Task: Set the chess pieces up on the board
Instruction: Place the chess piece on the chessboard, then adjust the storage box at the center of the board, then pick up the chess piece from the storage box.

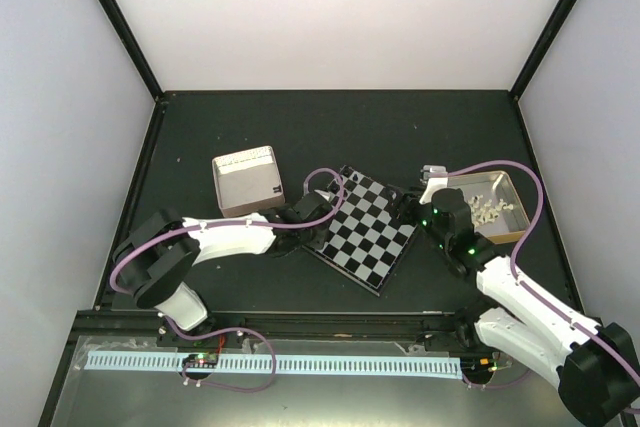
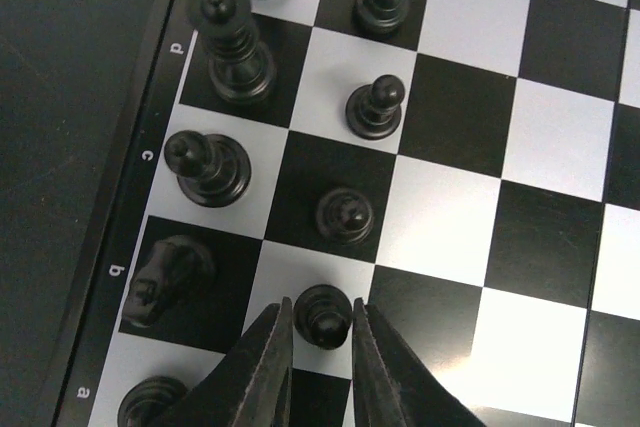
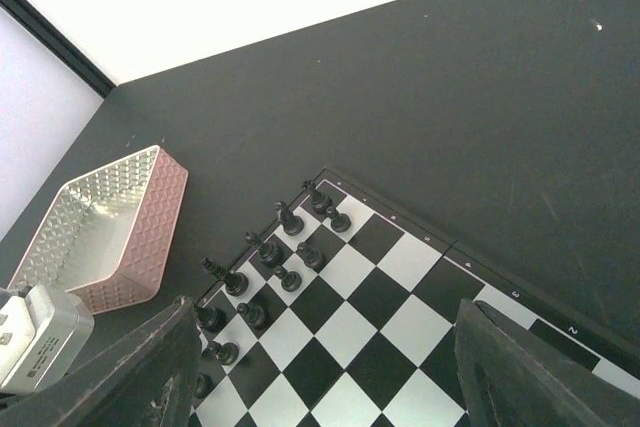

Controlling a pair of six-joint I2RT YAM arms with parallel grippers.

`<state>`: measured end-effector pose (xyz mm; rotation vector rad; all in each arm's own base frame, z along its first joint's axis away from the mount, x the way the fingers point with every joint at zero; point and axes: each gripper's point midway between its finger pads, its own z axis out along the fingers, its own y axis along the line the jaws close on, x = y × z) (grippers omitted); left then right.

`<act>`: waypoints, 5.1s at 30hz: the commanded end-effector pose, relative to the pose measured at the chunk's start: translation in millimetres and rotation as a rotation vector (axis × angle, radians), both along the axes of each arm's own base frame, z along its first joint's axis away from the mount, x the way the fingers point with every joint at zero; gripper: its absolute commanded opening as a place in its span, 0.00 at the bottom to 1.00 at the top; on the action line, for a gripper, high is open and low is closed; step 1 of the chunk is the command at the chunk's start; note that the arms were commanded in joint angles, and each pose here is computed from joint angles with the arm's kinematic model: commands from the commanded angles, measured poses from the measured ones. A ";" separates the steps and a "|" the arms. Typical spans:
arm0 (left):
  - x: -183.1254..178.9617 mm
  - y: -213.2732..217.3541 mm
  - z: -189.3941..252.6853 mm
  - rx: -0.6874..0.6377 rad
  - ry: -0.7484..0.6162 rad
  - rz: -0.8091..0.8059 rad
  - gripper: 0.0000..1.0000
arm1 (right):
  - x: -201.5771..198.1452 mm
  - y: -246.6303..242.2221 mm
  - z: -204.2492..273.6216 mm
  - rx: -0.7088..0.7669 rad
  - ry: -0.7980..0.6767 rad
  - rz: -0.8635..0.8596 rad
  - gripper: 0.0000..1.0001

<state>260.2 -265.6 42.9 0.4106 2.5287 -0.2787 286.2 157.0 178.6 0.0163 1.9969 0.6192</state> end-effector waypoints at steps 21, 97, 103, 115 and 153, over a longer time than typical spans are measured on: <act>48.9 37.5 136.3 -0.125 -0.247 -0.006 0.55 | 4.6 2.5 16.2 0.039 -0.026 -0.013 0.70; 167.1 196.7 90.8 -0.106 0.044 0.297 0.37 | 97.8 29.2 -4.1 -0.384 0.301 0.019 0.68; 160.9 139.0 76.0 -0.271 0.060 0.131 0.34 | 98.8 22.1 -11.4 -0.356 0.307 0.005 0.67; 177.3 110.0 31.1 -0.316 0.131 0.049 0.26 | 94.1 17.0 -12.8 -0.351 0.322 0.007 0.64; 192.3 116.6 -9.9 -0.085 0.207 0.083 0.04 | 85.6 11.0 -1.5 -0.339 0.312 -0.007 0.63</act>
